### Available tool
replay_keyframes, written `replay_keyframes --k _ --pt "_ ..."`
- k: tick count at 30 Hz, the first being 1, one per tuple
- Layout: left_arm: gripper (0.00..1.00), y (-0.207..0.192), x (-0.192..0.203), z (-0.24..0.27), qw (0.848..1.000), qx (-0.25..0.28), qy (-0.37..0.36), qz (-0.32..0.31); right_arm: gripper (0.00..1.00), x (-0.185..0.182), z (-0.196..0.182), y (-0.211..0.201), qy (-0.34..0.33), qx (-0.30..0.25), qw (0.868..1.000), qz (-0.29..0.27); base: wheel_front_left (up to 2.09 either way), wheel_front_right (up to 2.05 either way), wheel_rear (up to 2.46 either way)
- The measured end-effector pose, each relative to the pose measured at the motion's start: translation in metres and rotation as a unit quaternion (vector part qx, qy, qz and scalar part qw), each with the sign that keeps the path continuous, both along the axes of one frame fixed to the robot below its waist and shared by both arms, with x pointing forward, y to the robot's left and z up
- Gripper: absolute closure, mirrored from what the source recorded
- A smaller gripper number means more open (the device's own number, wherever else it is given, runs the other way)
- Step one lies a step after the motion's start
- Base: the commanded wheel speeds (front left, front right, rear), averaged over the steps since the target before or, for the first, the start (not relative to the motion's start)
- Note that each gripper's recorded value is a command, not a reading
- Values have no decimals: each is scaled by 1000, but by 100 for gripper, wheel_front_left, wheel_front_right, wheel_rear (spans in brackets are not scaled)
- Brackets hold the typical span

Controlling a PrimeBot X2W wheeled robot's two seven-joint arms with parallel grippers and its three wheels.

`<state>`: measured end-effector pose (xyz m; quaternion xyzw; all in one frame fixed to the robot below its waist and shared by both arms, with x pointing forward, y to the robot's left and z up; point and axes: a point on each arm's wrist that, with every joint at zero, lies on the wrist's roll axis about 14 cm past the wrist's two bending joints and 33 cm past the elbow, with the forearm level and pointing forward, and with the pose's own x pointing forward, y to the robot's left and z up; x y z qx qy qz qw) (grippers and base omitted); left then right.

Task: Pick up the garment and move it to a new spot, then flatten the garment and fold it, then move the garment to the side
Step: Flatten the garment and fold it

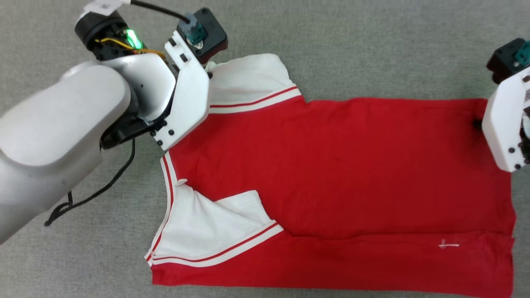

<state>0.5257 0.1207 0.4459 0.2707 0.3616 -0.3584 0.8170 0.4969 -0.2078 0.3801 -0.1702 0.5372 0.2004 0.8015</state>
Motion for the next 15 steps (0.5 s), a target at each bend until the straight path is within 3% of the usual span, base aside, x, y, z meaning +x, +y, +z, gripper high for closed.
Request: replay_keyframes --k 15 --pt "100 -1 -51 52 999 -18 -39 -3 100 -27 71 5 -126 60 990 7 0 0 0"
